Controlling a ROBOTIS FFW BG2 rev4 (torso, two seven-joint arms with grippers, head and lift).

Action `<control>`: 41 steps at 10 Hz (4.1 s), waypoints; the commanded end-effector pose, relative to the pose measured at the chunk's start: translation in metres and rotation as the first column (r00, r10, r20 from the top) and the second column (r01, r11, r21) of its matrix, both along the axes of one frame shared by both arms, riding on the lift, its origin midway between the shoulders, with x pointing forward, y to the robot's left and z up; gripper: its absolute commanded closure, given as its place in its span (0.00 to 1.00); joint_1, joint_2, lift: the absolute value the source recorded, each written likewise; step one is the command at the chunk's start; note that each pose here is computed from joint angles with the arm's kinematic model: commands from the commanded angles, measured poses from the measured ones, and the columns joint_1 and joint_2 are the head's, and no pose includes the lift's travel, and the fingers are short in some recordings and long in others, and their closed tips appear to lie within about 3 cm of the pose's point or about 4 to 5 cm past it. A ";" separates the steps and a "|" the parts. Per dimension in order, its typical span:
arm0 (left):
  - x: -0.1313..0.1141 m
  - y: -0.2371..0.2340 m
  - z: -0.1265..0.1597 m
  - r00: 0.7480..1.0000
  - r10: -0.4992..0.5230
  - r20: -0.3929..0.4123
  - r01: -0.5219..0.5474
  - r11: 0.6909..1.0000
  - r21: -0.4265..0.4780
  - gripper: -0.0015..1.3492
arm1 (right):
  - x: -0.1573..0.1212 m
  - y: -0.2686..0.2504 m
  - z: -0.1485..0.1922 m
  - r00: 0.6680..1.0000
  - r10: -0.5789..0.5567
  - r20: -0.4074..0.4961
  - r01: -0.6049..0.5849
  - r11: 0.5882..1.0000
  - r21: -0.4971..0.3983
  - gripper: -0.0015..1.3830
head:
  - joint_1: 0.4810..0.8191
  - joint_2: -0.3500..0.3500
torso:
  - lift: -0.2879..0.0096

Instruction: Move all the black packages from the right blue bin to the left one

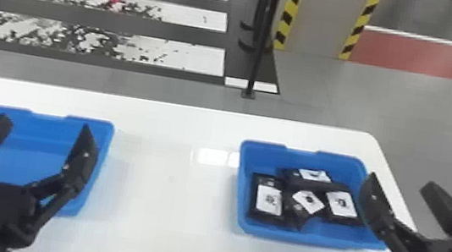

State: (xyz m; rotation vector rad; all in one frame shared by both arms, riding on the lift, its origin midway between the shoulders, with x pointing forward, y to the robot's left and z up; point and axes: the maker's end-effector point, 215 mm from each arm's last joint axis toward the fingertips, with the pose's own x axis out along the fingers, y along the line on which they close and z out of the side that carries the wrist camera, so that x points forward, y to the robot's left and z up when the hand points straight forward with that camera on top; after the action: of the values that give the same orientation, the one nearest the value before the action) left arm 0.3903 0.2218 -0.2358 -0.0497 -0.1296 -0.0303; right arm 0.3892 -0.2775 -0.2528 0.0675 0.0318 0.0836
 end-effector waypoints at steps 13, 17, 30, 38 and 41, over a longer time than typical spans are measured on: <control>0.000 -0.001 -0.001 1.000 -0.004 -0.002 0.004 1.000 0.001 0.08 | 0.042 0.008 -0.045 0.981 0.081 -0.176 -0.086 0.996 -0.023 0.14 | 0.63 0.40 | 0.52; 0.001 0.000 0.000 1.000 -0.003 0.001 0.003 1.000 0.002 0.08 | 0.076 0.017 -0.122 0.913 0.185 -0.364 -0.176 0.983 0.057 0.15 | 0.63 0.42 | 0.52; 0.002 -0.002 -0.003 1.000 -0.011 -0.002 0.011 1.000 0.000 0.08 | 0.113 0.016 -0.223 0.767 0.276 -0.579 -0.255 0.959 0.120 0.15 | 0.63 0.45 | 0.52; 0.002 -0.002 -0.006 1.000 -0.017 0.004 0.017 1.000 -0.004 0.08 | 0.120 0.062 -0.233 0.720 0.411 -0.559 -0.326 0.911 0.250 0.82 | 0.63 0.48 | 0.52; 0.002 0.000 -0.003 1.000 -0.014 0.016 0.014 1.000 -0.007 0.08 | 0.103 0.089 -0.211 0.724 0.488 -0.488 -0.362 0.871 0.333 0.86 | 0.63 0.52 | 0.52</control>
State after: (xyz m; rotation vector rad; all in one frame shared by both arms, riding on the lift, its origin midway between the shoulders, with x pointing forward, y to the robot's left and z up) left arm 0.3919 0.2211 -0.2395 -0.0564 -0.1412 -0.0455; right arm 0.4974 -0.1936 -0.4694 0.2898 0.6532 0.5272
